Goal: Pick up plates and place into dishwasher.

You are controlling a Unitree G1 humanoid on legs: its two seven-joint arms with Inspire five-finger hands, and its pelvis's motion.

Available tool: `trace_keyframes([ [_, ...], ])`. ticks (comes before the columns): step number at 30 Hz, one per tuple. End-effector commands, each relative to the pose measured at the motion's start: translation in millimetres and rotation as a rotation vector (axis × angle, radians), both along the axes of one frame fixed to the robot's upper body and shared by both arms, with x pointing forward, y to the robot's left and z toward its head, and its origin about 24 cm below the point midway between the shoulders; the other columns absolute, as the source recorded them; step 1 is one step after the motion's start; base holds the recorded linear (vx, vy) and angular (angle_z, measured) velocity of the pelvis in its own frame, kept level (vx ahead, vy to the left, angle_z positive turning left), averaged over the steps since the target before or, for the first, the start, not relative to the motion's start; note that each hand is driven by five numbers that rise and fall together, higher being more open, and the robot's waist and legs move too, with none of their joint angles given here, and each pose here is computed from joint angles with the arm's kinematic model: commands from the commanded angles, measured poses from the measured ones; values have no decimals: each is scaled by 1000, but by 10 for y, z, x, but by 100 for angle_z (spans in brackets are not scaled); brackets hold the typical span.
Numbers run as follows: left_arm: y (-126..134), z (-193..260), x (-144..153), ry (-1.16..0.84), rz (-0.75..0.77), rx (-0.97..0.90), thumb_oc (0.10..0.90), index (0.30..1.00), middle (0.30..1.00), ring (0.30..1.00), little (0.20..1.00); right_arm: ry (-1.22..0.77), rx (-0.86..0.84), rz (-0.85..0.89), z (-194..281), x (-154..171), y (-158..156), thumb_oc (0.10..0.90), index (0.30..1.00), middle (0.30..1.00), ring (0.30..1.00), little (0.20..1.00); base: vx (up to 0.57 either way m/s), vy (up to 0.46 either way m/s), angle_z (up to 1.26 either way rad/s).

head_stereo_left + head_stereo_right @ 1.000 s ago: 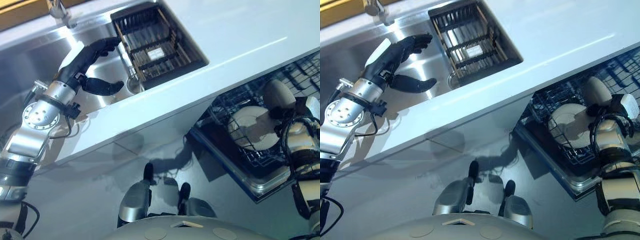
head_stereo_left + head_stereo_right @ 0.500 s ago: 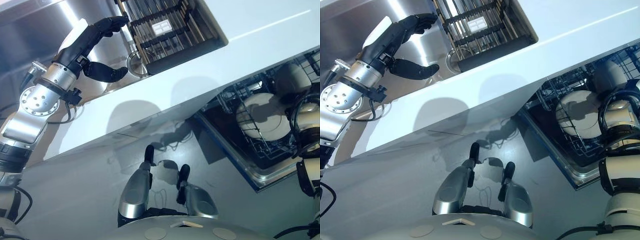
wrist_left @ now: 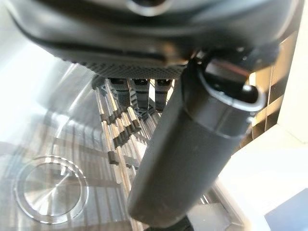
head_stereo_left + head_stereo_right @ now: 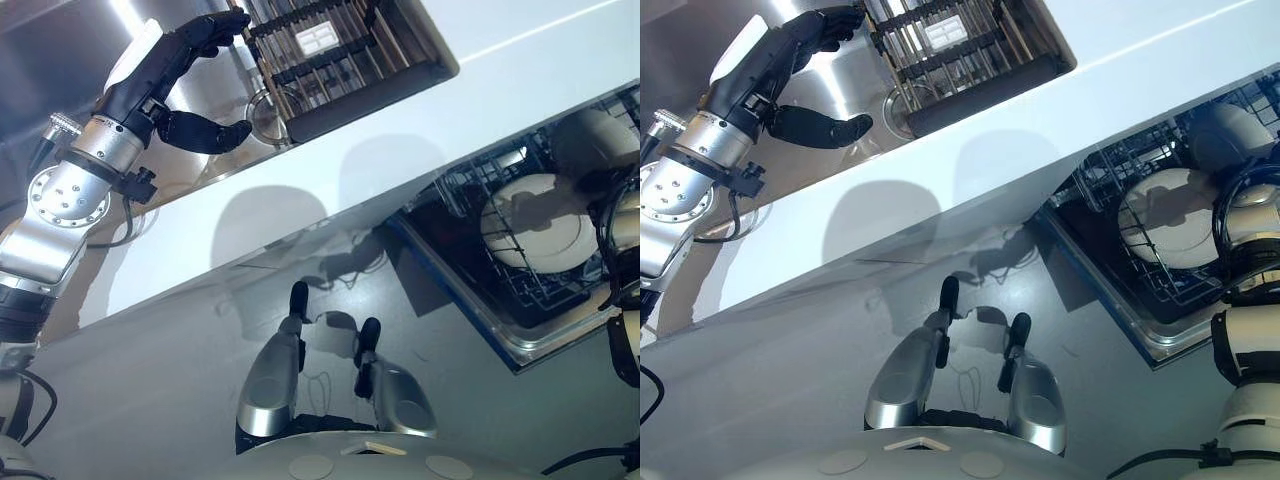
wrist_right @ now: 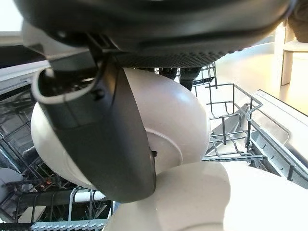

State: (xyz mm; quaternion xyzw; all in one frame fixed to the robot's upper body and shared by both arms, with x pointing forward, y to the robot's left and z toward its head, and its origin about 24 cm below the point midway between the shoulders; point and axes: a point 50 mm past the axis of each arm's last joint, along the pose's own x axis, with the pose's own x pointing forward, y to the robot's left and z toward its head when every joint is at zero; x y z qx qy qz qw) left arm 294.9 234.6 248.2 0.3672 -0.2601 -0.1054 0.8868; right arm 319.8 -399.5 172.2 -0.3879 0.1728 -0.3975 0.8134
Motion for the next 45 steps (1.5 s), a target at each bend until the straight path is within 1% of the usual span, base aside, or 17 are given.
trace_keyframes([
  [1, 14, 469, -164, -265, -58, -103, 800, 900, 900, 900, 900, -133, -127, -10, 350, -124, -109, 800, 900, 900, 900, 900, -12, 55, -6],
  [6, 20, 407, -137, -258, -46, -118, 800, 900, 900, 900, 900, -350, -34, 86, 456, -81, 31, 800, 900, 900, 900, 900, -27, 74, -8],
  [8, 19, 397, -130, -255, -44, -122, 800, 900, 900, 900, 900, -385, -9, 113, 468, -76, 57, 800, 900, 900, 900, 900, -18, 64, -12],
  [10, 14, 372, -121, -247, -41, -127, 800, 900, 900, 900, 900, -446, 51, 167, 469, -69, 118, 800, 900, 900, 900, 900, -2, 69, -13],
  [15, 6, 301, -85, -220, -34, -137, 800, 900, 900, 900, 900, -507, 169, 242, 406, -74, 191, 800, 900, 900, 900, 900, 20, 71, -7],
  [19, -9, 266, -53, -199, -34, -146, 800, 900, 900, 900, 900, -492, 155, 228, 351, -110, 156, 800, 900, 900, 900, 900, 30, 77, -8],
  [22, -14, 237, -48, -188, -31, -150, 800, 900, 900, 900, 900, -504, 184, 221, 304, -140, 135, 800, 900, 900, 900, 900, 13, 57, -5],
  [30, 10, 141, -58, -172, -15, -160, 800, 900, 900, 900, 900, -640, 376, 290, 132, -198, 227, 800, 900, 900, 900, 900, -2, 70, -2],
  [31, 25, 130, -60, -171, -11, -161, 800, 900, 900, 900, 900, -659, 392, 289, 106, -225, 223, 506, 648, 648, 648, 606, -11, 59, -6],
  [32, 36, 111, -61, -169, -7, -164, 800, 900, 900, 900, 900, -678, 407, 272, 55, -260, 214, 361, 524, 524, 524, 461, 32, 64, -9],
  [33, 41, 102, -63, -168, -4, -165, 800, 900, 900, 900, 900, -681, 415, 254, 0, -291, 198, 100, 300, 300, 300, 200, 38, 58, -9],
  [37, 79, 41, -76, -161, 13, -177, 800, 900, 900, 900, 900, -614, 422, 130, -329, -439, 113, 100, 300, 300, 300, 200, 51, 58, -3],
  [40, 86, 34, -81, -158, 22, -181, 800, 900, 900, 900, 900, -542, 404, 91, -473, -493, 84, 100, 300, 300, 300, 200, 32, 44, -2],
  [41, 88, 27, -86, -155, 26, -183, 800, 900, 900, 900, 900, -477, 380, 71, -578, -528, 76, 100, 300, 300, 300, 200, 22, 41, -2],
  [42, 91, 22, -95, -154, 28, -183, 800, 900, 900, 900, 900, -454, 387, 63, -629, -540, 84, 100, 300, 300, 300, 200, 68, 62, -6],
  [45, 95, 5, -118, -152, 27, -177, 800, 900, 900, 900, 900, -454, 415, 39, -753, -591, 93, 100, 300, 300, 300, 200, 43, 43, -7],
])
